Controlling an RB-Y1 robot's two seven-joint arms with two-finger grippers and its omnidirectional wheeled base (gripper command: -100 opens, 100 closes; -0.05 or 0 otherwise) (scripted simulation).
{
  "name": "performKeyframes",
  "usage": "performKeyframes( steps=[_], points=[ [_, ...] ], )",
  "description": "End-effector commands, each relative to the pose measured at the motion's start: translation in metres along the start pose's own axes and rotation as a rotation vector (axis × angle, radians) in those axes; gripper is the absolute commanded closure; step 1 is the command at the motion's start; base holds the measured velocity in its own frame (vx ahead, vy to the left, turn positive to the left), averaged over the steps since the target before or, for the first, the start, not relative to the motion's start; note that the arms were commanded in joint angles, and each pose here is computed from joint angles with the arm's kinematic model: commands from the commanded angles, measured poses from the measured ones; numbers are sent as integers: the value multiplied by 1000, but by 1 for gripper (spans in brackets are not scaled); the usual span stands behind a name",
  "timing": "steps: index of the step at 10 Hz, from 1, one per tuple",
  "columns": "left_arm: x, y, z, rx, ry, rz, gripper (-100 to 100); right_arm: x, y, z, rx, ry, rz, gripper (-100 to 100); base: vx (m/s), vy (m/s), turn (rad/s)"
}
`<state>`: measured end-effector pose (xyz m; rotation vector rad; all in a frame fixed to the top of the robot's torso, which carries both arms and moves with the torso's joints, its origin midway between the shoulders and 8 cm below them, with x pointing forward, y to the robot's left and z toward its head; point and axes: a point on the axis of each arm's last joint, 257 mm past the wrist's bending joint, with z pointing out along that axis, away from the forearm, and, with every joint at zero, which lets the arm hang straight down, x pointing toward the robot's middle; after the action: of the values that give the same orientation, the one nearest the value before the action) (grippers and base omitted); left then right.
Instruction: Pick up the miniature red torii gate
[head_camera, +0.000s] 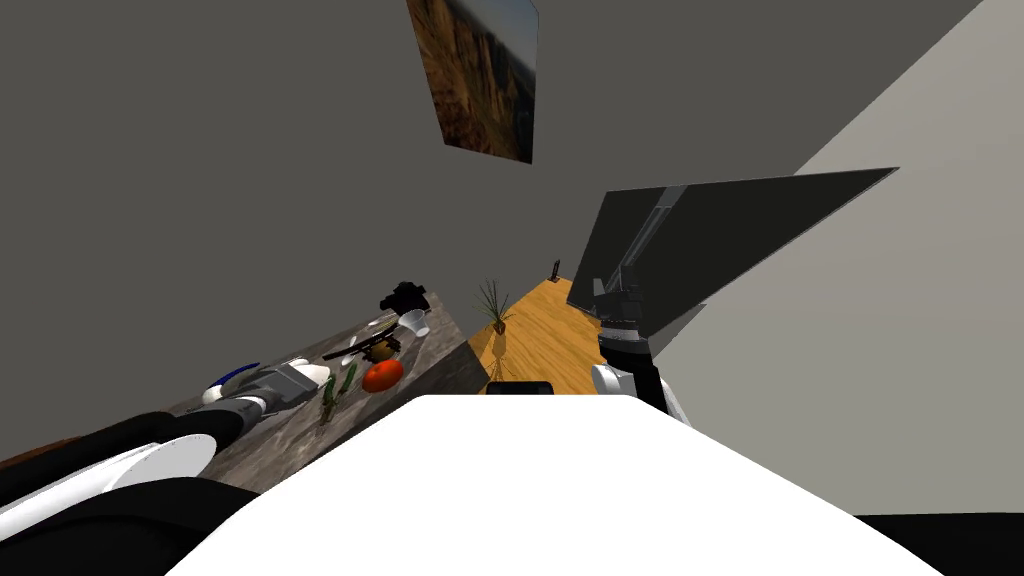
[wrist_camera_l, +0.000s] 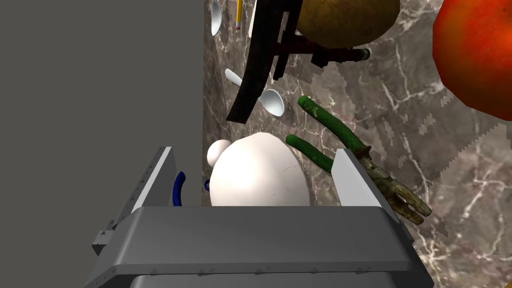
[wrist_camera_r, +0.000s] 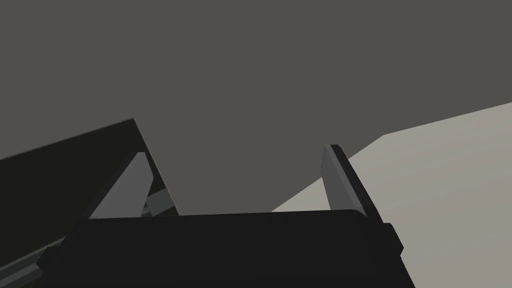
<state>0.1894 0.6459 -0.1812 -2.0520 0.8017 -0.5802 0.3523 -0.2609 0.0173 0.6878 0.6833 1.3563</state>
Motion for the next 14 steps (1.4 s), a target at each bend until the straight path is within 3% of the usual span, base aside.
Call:
performKeyframes(
  steps=[1,6,14],
  points=[
    [-13,1,-6,-33,-26,-15,-100,0,0,0,0,0,0,0,65,-11,-187],
    [-35,14,-19,-122,-77,-36,-100,0,0,0,0,0,0,0,58,-3,-106],
    [-79,56,-56,-322,-182,-82,-100,0,0,0,0,0,0,0,64,20,-129]
  ],
)
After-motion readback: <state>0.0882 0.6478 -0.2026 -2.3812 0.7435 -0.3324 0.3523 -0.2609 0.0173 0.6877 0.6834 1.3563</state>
